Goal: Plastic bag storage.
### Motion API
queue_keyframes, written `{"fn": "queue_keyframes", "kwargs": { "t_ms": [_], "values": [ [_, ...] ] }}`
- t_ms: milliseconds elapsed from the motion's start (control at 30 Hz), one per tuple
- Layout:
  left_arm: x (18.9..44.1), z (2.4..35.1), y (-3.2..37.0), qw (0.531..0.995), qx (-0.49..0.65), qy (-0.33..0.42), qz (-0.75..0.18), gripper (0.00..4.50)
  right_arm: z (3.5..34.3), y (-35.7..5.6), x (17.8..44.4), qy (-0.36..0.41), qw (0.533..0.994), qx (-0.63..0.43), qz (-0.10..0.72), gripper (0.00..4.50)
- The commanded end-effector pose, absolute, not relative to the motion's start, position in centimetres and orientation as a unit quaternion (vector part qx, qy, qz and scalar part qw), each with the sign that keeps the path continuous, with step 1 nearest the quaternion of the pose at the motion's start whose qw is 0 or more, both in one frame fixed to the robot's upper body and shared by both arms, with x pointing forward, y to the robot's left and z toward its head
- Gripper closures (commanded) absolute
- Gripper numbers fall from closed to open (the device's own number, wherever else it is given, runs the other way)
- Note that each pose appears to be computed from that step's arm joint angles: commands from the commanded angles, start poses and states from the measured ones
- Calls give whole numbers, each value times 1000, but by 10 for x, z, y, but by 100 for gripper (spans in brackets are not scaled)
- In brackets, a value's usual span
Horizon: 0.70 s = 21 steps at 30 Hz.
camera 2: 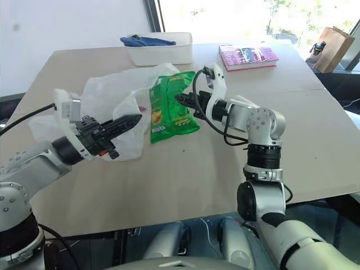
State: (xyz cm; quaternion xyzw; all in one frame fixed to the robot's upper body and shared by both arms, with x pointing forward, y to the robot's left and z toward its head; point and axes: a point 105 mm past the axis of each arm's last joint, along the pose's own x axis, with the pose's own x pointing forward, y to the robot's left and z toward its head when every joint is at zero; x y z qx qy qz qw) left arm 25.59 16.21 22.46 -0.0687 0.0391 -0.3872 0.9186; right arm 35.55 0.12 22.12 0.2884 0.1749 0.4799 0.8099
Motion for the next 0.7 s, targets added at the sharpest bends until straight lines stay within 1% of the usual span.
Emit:
{"fn": "queue_keyframes", "kwargs": {
  "t_ms": [33,167,267,367,433,533,633,700],
  "values": [
    [247,234,156,905,-58,19,-420,450,240,8,351,159,788,320,502,443],
    [230,233,147,887,-64,16,-457,450,227,30,356,196,759,366,501,443],
    [228,237,145,889,-66,-9,-453,450,226,48,357,208,741,391,505,443],
    [225,238,144,890,-69,-11,-451,450,228,69,360,217,708,446,503,443],
    [223,237,145,890,-73,-10,-450,450,223,88,357,232,697,456,503,443],
    [222,238,145,891,-74,-14,-447,450,214,119,340,269,663,459,526,443],
    [219,238,143,892,-77,-16,-446,450,210,143,316,295,622,449,570,443],
    [218,238,143,893,-78,-20,-443,450,204,154,301,307,611,423,595,443]
  ]
}}
